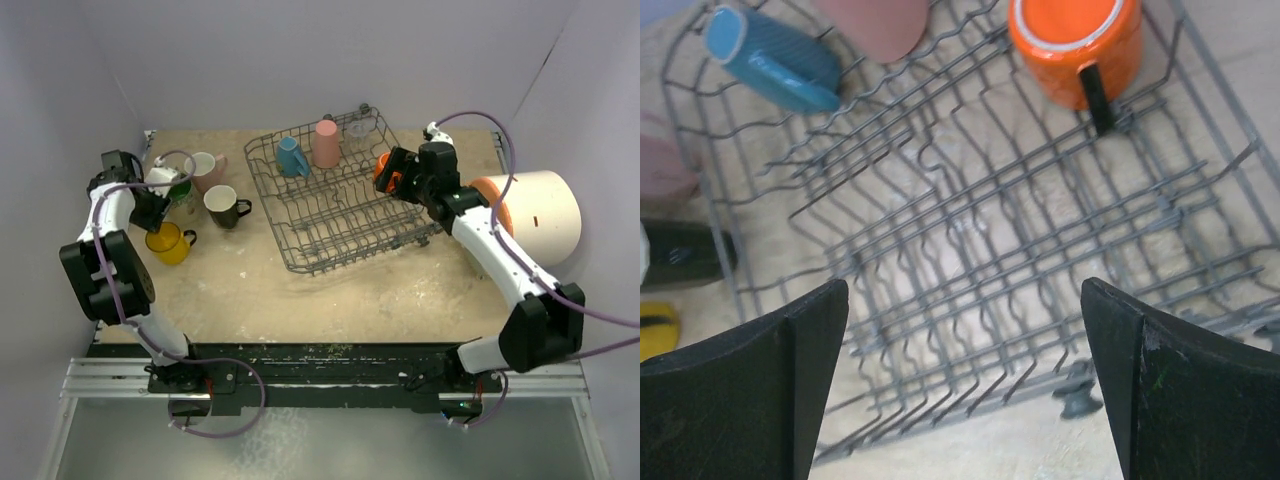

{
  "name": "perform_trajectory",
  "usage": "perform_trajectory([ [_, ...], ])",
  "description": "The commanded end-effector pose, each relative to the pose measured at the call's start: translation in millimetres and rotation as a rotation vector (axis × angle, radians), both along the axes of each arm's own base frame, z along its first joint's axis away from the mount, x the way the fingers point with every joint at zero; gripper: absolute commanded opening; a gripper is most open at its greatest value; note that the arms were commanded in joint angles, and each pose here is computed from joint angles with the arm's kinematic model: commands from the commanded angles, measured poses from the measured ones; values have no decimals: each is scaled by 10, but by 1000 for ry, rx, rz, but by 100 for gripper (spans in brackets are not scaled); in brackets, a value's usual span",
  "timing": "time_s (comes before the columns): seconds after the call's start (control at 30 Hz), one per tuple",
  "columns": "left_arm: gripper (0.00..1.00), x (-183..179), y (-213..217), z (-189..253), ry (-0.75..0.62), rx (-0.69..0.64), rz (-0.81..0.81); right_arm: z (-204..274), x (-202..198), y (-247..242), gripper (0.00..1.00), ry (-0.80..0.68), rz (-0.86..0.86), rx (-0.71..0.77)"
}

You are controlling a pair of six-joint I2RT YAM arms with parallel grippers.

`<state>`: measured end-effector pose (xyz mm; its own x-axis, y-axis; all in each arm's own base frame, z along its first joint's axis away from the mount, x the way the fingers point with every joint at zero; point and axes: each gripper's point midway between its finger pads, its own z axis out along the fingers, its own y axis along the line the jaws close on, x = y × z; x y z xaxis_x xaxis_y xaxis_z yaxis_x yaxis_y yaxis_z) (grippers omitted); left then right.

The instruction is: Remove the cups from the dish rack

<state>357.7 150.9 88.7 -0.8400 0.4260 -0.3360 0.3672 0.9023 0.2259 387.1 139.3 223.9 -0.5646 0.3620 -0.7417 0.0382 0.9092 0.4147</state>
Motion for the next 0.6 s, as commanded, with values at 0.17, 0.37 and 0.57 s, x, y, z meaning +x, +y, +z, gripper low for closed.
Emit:
perform_trajectory([
  [0.17, 78, 45, -423, 1349, -292, -131, -88, -233, 717, -263, 100, 17, -93, -292],
  [0.37, 78, -107, -687, 1632, -308, -234, -131, -726, 1105, -324, 98, 102, -67, -424],
  [0.57, 92, -212, -823, 1652, -339, -256, -191, -1241, 1328, -421, 91, 174, -34, -439],
])
